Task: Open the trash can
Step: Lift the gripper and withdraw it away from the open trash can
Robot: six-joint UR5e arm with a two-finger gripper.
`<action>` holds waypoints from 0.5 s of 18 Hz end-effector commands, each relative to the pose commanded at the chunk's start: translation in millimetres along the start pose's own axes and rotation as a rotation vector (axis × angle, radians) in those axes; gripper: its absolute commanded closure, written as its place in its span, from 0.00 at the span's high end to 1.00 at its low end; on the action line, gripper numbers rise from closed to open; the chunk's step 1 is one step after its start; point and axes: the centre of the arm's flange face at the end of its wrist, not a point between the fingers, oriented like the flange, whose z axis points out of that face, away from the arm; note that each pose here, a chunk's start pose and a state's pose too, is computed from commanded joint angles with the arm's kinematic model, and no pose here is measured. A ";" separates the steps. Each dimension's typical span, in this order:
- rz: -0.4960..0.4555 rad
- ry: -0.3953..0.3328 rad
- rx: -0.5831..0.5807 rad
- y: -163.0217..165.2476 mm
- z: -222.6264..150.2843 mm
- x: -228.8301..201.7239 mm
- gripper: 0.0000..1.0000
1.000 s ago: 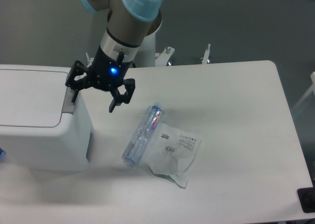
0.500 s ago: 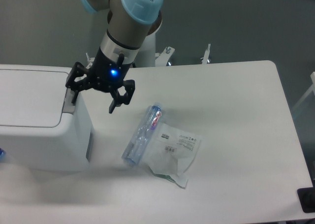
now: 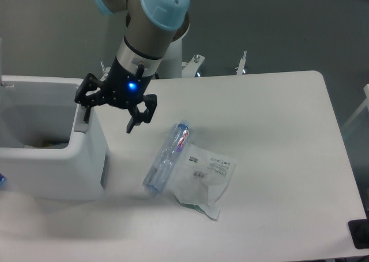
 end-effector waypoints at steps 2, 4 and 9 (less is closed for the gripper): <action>0.021 -0.008 0.028 -10.5 -13.3 5.3 1.00; 0.033 -0.014 0.045 -16.2 -21.0 6.5 1.00; 0.030 -0.063 0.144 -24.7 -48.0 -24.8 1.00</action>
